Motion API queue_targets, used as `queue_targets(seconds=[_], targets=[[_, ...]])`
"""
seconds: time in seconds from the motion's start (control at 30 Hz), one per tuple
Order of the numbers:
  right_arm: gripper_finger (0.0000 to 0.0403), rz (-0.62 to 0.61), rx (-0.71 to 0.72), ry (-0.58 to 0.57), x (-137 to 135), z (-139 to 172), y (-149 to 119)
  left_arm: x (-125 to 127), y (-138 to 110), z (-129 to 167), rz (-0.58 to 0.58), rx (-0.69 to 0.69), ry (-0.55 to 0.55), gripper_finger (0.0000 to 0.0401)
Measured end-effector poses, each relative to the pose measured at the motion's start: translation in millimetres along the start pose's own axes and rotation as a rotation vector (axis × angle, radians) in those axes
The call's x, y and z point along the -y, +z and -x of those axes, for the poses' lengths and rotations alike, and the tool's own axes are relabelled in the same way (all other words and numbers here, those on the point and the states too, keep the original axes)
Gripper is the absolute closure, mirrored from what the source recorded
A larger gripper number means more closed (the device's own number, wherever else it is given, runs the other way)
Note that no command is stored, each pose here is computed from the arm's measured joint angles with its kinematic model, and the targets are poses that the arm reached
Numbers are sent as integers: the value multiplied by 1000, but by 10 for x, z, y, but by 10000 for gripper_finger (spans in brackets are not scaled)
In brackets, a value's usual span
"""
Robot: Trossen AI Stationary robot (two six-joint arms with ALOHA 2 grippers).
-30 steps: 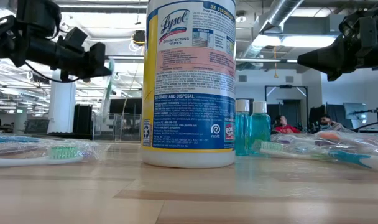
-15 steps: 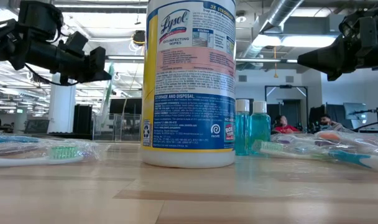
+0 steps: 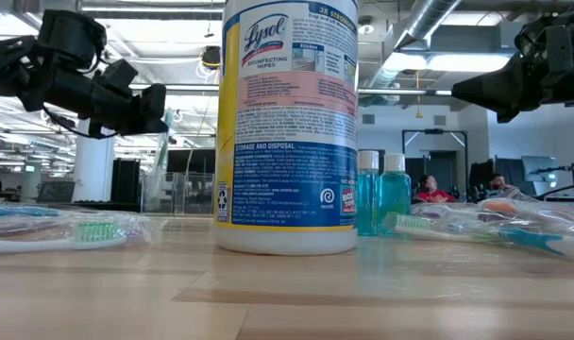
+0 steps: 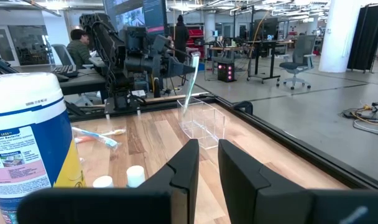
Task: Pick & Place toothbrushing station
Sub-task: Put the top left green toothbrush into the transparent organizer, then put the left blue toothbrush into the transparent organizer
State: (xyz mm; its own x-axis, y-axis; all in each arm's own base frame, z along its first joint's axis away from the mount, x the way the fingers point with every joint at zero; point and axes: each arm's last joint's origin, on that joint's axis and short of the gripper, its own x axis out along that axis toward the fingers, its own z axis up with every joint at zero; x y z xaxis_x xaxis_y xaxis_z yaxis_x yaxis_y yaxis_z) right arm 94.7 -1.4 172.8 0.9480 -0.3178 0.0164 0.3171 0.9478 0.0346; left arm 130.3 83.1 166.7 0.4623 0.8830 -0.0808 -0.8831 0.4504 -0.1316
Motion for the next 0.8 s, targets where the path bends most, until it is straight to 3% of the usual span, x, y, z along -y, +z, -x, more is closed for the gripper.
queue_targets(seconds=[0.27,0.8], targets=[[349,0,0,0,0,0,0,12,-95,-42,-41,-56,10,381],[349,0,0,0,0,0,0,20,-79,-47,-78,-38,6,259]])
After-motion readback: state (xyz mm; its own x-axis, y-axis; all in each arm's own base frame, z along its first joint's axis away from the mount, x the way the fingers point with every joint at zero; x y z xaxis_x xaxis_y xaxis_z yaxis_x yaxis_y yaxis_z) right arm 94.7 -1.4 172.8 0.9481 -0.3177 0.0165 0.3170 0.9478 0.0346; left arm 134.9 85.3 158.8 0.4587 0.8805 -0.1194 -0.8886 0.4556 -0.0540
